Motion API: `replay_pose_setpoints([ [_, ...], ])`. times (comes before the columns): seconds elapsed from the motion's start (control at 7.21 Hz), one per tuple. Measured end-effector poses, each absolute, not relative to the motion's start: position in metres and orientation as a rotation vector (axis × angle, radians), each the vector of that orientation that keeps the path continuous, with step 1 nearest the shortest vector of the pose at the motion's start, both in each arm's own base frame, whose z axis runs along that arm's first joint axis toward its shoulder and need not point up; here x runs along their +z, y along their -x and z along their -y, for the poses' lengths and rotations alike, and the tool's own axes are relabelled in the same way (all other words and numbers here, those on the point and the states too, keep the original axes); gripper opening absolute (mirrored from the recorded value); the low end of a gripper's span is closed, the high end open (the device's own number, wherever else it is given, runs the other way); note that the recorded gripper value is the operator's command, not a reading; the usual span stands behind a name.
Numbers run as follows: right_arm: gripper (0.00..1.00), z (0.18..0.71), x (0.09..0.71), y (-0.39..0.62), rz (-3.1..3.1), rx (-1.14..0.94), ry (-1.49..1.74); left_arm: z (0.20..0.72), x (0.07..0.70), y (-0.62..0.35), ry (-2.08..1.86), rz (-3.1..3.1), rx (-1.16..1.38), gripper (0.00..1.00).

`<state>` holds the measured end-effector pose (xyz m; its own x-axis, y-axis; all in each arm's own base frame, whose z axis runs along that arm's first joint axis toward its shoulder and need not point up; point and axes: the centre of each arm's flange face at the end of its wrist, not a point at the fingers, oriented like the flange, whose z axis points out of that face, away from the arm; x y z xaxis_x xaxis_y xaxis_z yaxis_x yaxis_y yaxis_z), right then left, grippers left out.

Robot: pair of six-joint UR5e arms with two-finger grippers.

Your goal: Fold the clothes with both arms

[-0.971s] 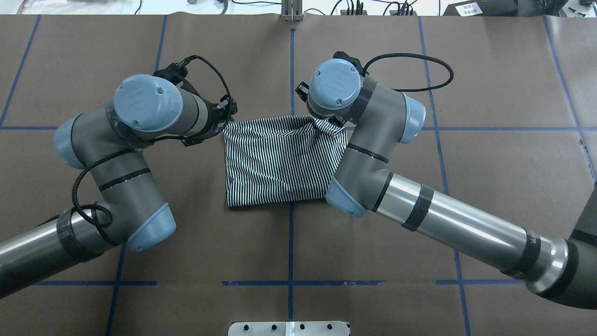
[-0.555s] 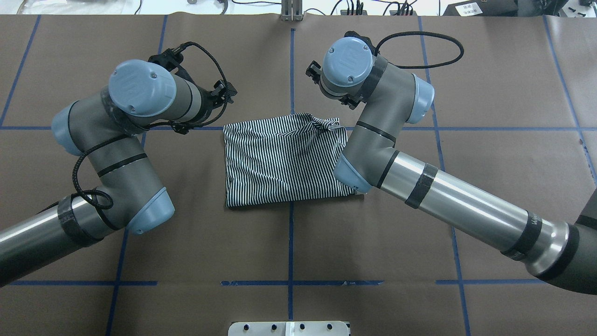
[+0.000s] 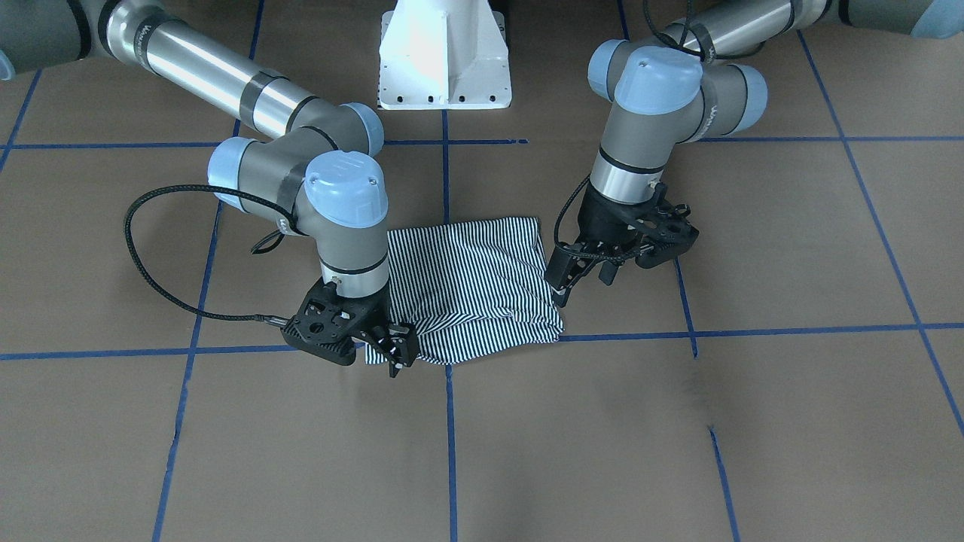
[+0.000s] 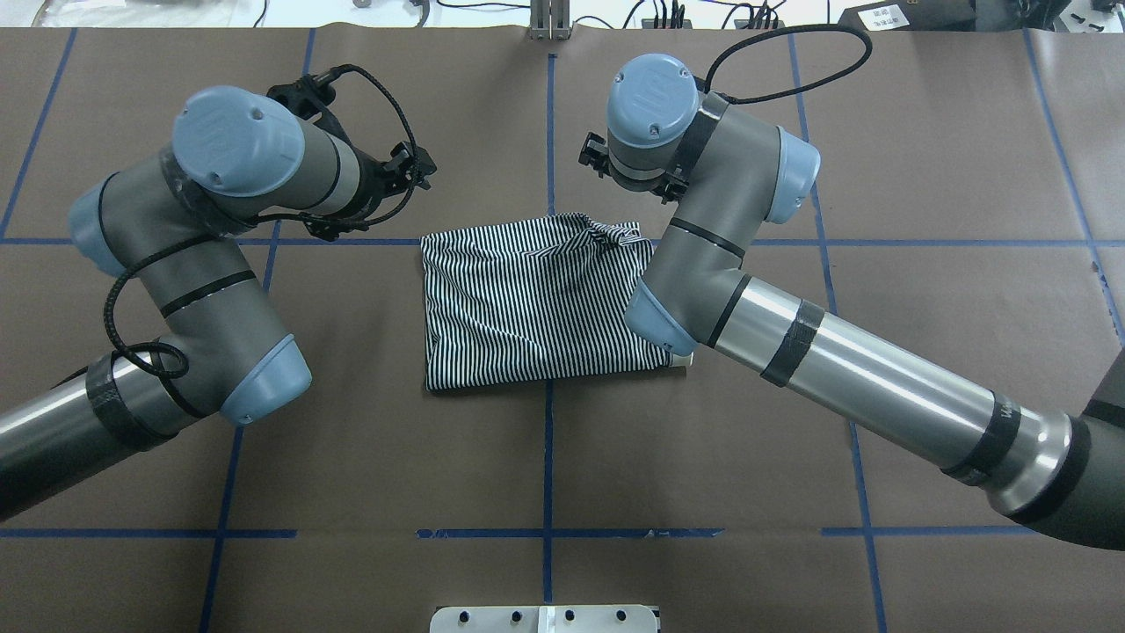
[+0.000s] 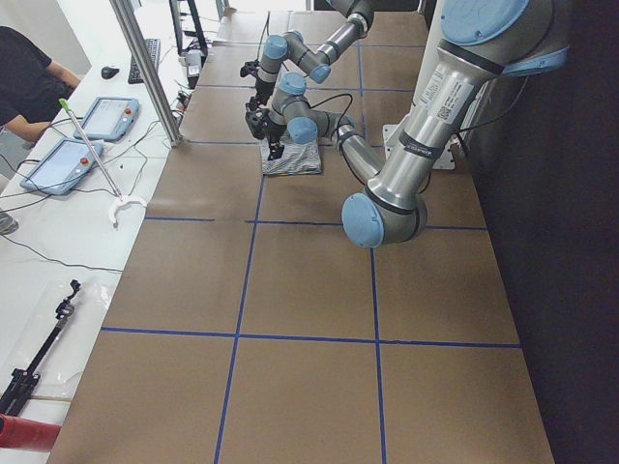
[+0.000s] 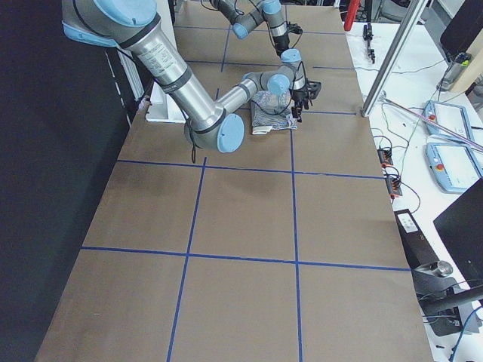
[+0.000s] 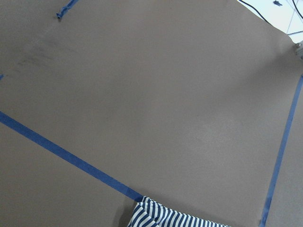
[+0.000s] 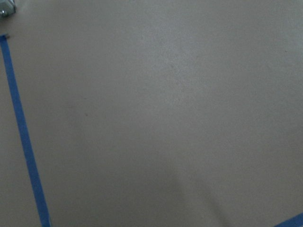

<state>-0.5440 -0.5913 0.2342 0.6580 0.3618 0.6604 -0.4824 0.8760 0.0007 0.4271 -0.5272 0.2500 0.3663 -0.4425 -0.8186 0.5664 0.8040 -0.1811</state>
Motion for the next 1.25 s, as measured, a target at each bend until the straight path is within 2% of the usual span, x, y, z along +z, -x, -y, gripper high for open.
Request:
replay_pose_setpoints([
  [0.55, 1.0, 0.547, 0.229, 0.598, 0.511, 0.048, -0.302, 0.519, 0.248, -0.395, -0.136, -1.035, -0.623, 1.0],
  [0.83, 1.0, 0.56, 0.24, 0.592, 0.462, -0.054, -0.323, 0.517, 0.247, -0.393, -0.135, -1.038, -0.623, 1.0],
  [1.25, 1.0, 0.621, 0.261, 0.529, 0.405, -0.094, -0.349, 0.516, 0.247, -0.393, -0.134, -1.041, -0.624, 1.0],
])
